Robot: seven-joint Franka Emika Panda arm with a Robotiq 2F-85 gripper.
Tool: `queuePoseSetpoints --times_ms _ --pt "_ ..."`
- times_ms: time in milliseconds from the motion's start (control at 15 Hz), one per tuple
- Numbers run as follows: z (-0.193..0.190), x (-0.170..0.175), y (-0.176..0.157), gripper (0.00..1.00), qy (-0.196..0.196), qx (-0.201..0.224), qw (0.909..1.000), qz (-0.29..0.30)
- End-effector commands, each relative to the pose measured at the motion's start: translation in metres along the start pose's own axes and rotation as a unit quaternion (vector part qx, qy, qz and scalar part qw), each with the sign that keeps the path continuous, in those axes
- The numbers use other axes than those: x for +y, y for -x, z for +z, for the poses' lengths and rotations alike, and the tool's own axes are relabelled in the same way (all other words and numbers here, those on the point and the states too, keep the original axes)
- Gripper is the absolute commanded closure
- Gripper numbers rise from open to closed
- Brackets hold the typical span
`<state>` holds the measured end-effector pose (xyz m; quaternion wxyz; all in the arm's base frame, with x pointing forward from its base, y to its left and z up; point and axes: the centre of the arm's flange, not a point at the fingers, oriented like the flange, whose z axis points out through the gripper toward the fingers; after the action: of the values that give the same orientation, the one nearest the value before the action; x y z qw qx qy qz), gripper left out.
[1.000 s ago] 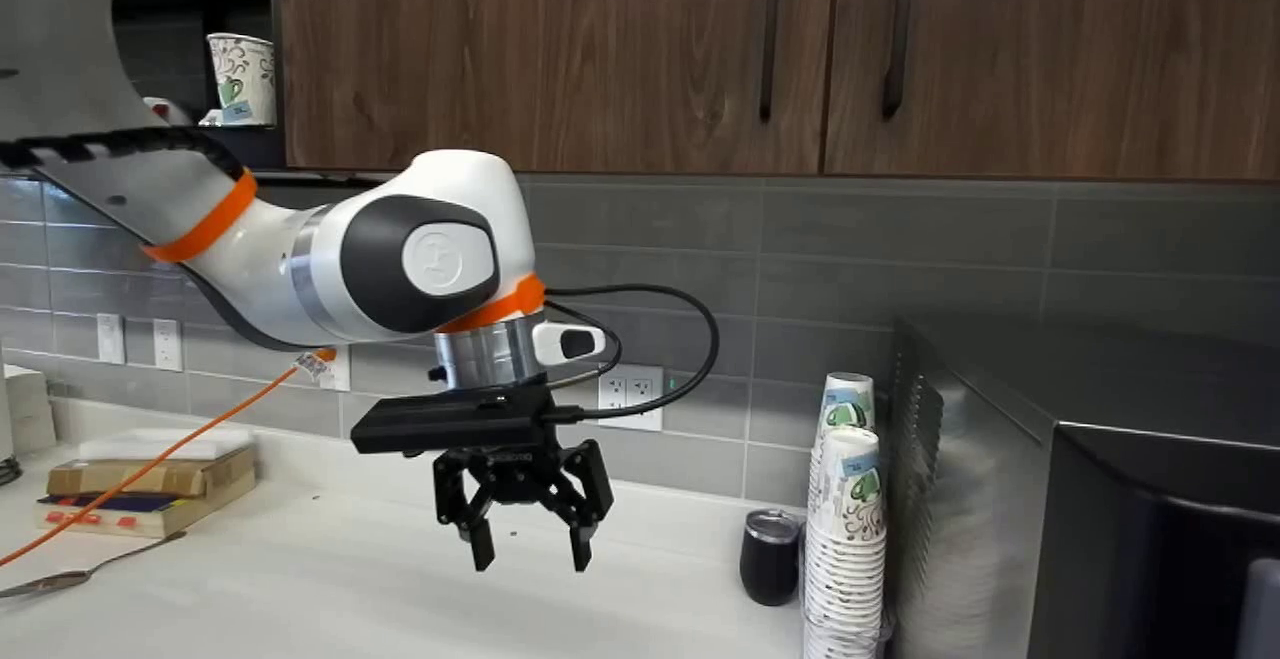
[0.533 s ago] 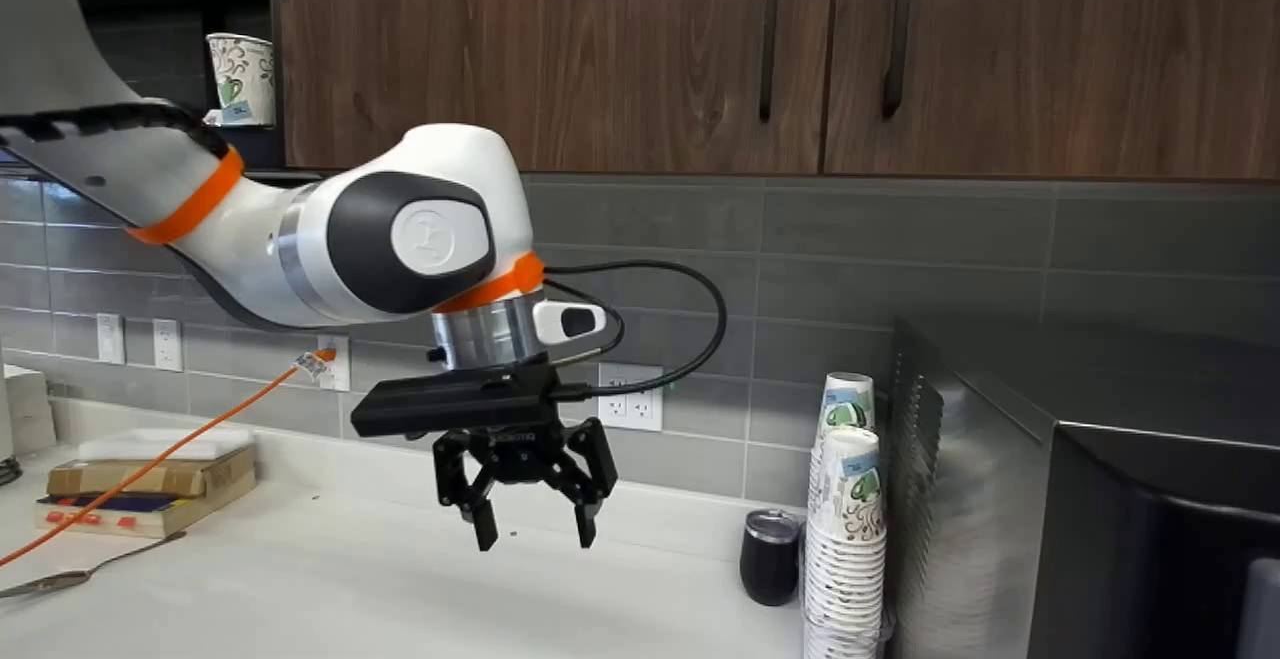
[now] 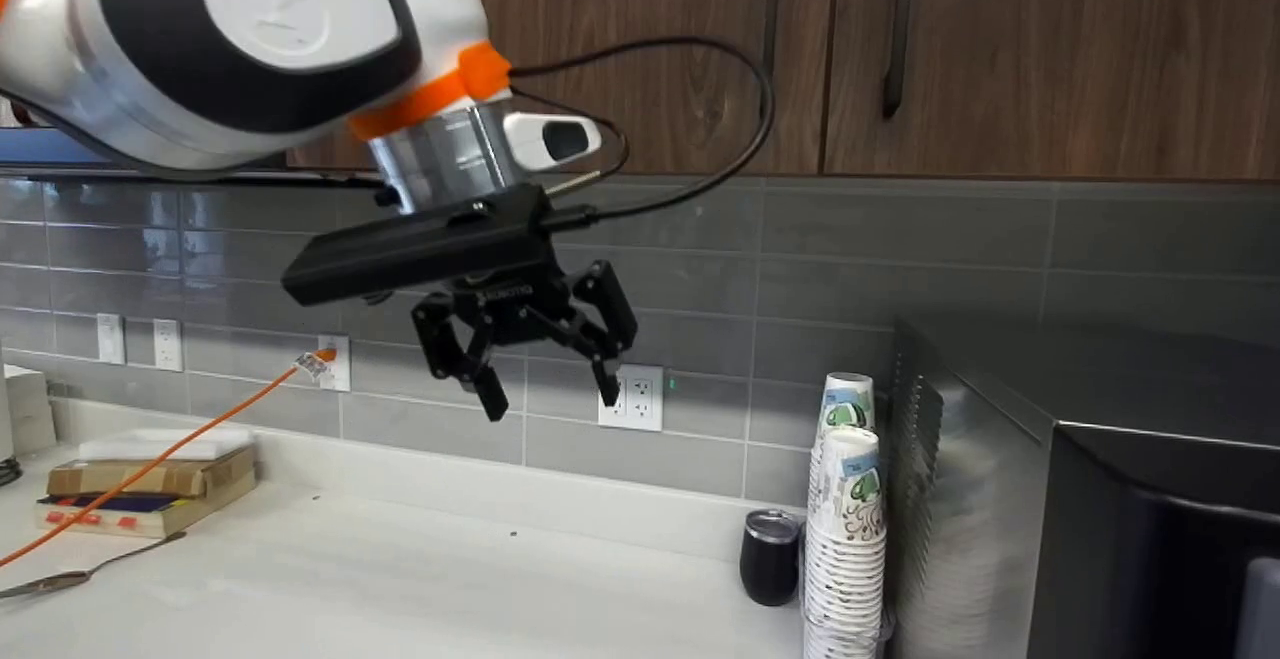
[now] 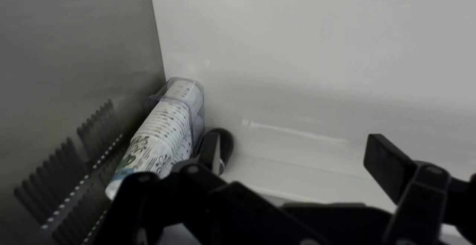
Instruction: Open then close the top left cabinet door
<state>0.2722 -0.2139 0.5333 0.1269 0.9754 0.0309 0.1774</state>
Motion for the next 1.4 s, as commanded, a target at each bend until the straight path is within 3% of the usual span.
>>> queuePoseSetpoints --times_ms 0,333,667,933,1333 --pt "-0.069 0.016 0.017 0.00 0.006 0.082 0.9966 0.001" --pt "-0.153 0.050 0.008 0.00 0.031 0.174 0.9842 0.009" --pt "-0.204 0.089 -0.004 0.00 0.054 0.240 0.9692 0.013" --pt "-0.233 0.116 -0.021 0.00 0.059 0.292 0.9547 0.008" --pt "-0.246 0.161 -0.056 0.00 0.054 0.349 0.9356 0.015"
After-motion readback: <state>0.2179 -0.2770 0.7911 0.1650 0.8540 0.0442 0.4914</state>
